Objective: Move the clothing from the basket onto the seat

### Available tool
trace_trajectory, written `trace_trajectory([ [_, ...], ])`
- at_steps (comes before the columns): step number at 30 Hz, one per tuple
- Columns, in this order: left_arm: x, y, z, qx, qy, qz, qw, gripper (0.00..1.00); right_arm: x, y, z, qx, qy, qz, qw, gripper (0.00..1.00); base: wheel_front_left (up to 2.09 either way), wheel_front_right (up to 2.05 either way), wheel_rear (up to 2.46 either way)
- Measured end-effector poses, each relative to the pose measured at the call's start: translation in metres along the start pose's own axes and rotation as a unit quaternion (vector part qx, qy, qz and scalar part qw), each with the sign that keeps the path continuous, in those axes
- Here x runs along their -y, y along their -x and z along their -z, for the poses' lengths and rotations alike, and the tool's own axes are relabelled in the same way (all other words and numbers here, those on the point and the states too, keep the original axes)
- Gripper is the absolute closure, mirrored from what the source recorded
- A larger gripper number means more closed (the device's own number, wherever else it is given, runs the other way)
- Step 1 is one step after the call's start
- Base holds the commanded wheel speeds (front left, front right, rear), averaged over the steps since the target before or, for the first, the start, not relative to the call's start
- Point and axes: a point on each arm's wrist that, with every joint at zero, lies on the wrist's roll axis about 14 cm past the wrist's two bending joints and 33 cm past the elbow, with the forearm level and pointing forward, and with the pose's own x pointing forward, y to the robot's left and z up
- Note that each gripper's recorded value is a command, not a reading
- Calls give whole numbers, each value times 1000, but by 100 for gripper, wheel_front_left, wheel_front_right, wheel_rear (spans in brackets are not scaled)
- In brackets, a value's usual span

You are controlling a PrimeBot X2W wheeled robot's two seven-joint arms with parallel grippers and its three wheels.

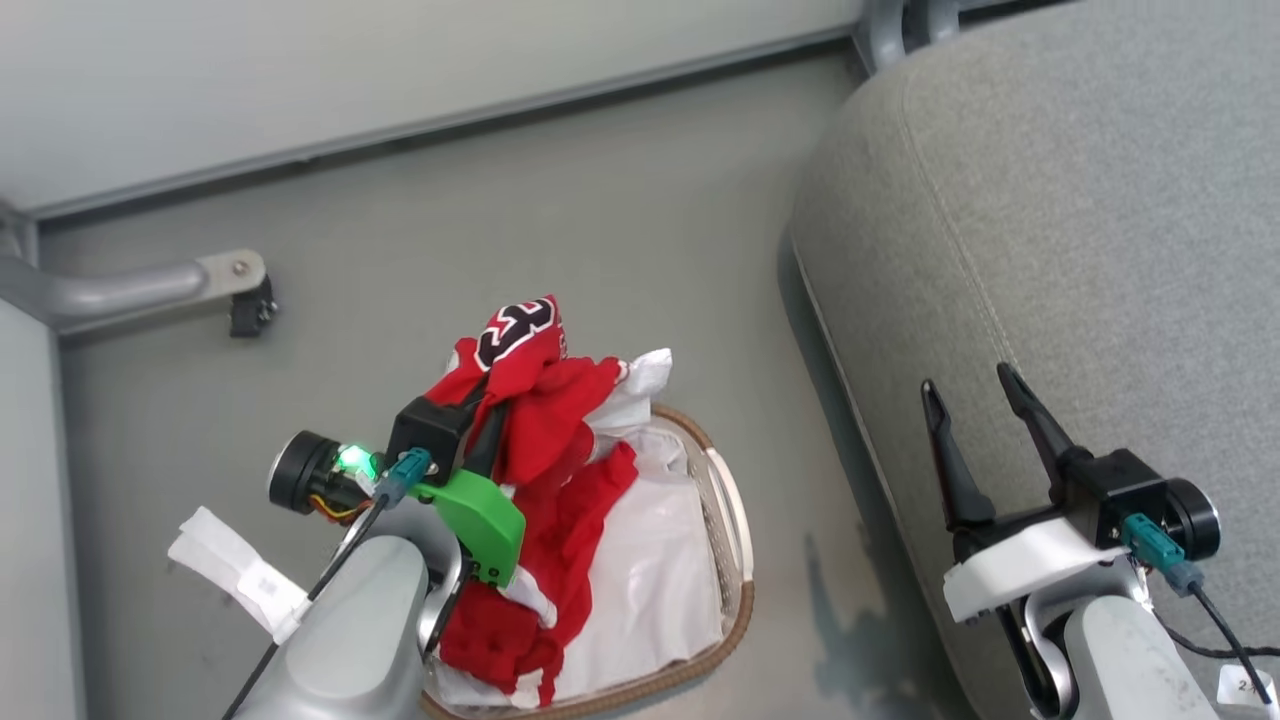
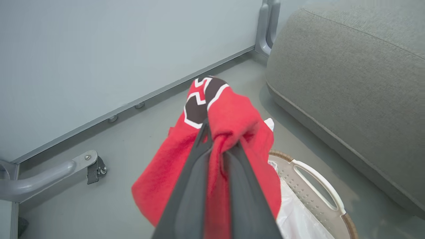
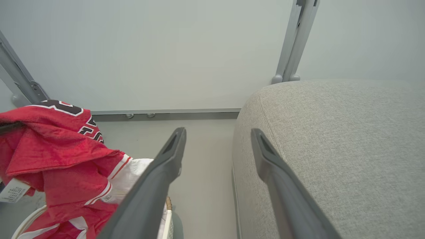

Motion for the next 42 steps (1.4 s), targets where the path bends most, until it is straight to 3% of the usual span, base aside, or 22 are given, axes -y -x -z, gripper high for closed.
trace_trajectory([
  [8, 5, 14, -102, 112, -97, 23, 989, 100, -10, 22, -21, 28, 4, -12, 1000, 0, 0, 0, 0],
  [17, 14, 48, -220, 225, -221, 37, 948, 100, -33, 37, -50, 72, 3, -45, 996, 0, 0, 0, 0],
  [23, 21, 64, -271, 262, -271, 38, 926, 100, -50, 37, -70, 101, 7, -70, 992, 0, 0, 0, 0],
  [31, 32, 74, -299, 283, -297, 47, 911, 100, -75, 26, -98, 139, 28, -109, 984, 0, 0, 0, 0],
  [42, 60, 83, -302, 298, -307, 81, 900, 100, -121, 1, -119, 160, 68, -177, 969, 0, 0, 0, 0],
])
